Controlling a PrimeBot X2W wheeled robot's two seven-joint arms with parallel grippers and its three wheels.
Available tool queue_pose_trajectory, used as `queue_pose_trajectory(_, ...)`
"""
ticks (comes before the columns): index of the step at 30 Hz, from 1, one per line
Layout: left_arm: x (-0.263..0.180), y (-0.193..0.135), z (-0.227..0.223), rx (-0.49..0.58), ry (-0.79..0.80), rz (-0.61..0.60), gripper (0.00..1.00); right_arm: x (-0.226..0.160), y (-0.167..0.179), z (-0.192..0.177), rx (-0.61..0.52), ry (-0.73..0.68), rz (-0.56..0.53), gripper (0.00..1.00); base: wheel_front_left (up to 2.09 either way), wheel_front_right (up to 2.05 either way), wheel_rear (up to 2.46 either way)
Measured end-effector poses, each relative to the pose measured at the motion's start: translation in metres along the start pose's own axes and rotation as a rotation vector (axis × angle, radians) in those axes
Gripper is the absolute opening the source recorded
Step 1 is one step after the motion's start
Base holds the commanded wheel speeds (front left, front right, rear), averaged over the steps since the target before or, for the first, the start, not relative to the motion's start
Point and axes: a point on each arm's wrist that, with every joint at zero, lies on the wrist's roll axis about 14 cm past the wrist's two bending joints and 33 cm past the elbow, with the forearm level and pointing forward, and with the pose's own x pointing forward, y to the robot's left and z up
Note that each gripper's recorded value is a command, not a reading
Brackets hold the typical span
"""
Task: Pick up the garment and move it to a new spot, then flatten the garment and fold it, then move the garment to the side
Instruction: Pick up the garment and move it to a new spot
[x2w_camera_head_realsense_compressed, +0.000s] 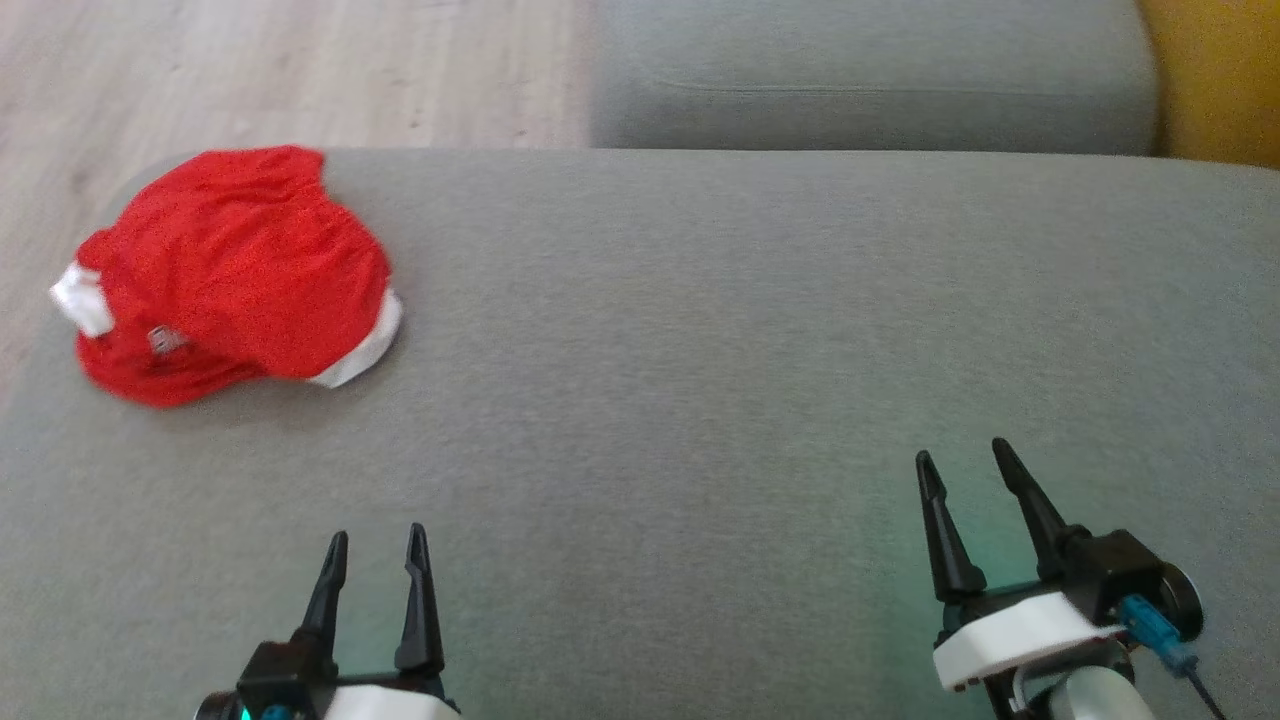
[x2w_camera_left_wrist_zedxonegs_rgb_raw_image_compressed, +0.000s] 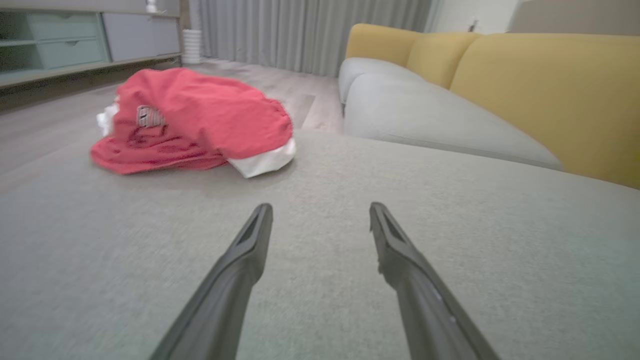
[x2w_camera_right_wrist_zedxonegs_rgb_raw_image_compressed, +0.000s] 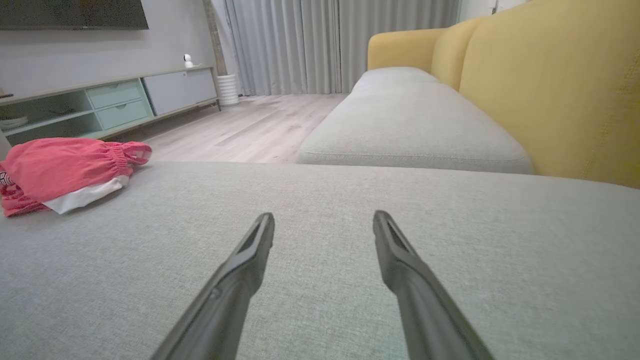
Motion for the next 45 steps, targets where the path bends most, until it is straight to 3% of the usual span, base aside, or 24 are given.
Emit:
queue_pose_trajectory(17,-0.059,0.086,0.011,-0.025,-0.061,0.318,1.00,0.044,0.097,-0.006,-0.015,0.021,0.317,1.00,0.00,0.00,0.00)
queue_pose_trajectory(29,-0.067,0.107,0.026,-0.011,-0.104,0.392,1.00,0.050,0.105,-0.004,-0.025,0.010,0.345,1.00,0.00,0.00,0.00)
queue_pose_trajectory(34,-0.059,0.129,0.065,0.075,-0.194,0.412,1.00,0.055,0.093,-0.001,-0.036,-0.007,0.313,1.00,0.00,0.00,0.00)
queue_pose_trajectory(41,-0.006,0.149,0.207,0.322,-0.448,0.339,1.00,0.071,0.080,0.008,-0.059,-0.051,0.280,1.00,0.00,0.00,0.00)
queue_pose_trajectory(45,0.040,0.143,0.258,0.408,-0.465,0.269,1.00,0.082,0.068,0.006,-0.078,-0.059,0.255,1.00,0.00,0.00,0.00)
